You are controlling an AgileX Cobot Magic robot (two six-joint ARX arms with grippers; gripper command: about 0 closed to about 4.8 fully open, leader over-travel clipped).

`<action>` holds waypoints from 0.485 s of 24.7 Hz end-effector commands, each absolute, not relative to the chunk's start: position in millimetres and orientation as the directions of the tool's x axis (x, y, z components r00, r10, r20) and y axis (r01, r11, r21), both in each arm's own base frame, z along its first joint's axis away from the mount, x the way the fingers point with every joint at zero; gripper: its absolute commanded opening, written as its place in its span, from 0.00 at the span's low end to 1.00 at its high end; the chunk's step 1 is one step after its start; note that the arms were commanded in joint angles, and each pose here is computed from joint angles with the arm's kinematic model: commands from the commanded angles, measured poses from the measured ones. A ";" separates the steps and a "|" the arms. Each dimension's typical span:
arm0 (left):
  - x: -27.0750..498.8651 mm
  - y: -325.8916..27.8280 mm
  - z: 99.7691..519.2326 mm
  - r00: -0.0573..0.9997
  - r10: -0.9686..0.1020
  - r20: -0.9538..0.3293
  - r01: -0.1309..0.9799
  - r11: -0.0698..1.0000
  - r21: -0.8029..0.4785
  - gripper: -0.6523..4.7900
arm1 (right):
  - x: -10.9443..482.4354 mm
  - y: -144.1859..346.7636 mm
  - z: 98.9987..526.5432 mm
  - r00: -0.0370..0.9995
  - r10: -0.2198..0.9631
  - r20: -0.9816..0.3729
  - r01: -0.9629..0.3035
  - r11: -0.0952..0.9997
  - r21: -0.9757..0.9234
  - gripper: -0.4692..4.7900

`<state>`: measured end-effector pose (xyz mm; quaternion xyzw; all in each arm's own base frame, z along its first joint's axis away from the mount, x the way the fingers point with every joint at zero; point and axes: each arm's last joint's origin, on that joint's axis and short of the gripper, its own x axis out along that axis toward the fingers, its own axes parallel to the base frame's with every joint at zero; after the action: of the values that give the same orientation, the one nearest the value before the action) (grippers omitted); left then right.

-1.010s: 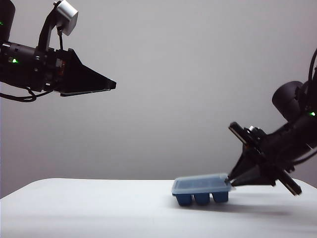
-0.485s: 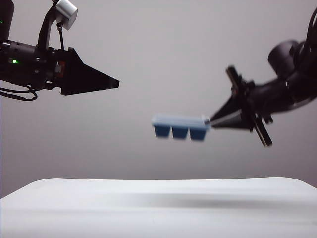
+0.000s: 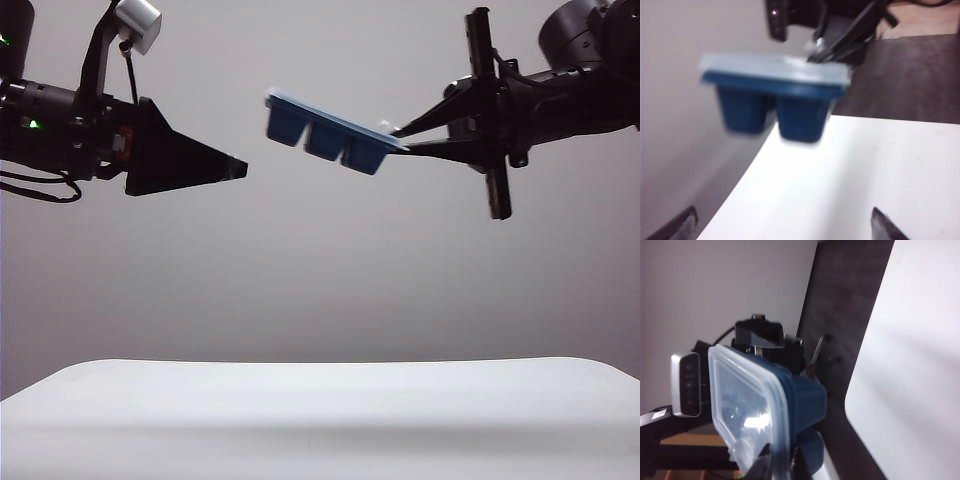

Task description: Pick up the ice cube tray, remove its lid, and then place both the tray and the lid back on the table.

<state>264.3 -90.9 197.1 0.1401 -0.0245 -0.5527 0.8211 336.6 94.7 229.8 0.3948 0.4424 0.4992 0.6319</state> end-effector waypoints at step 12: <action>259.4 -103.4 201.3 0.309 -0.947 -0.088 0.937 0.287 0.197 1.00 | 319.9 125.0 218.0 0.030 0.968 -0.248 -0.278 0.247 0.928 0.08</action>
<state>259.8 -102.4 198.6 0.1147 -0.0195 -0.5783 0.8075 320.3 124.5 216.2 0.3622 0.4906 0.4956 0.6185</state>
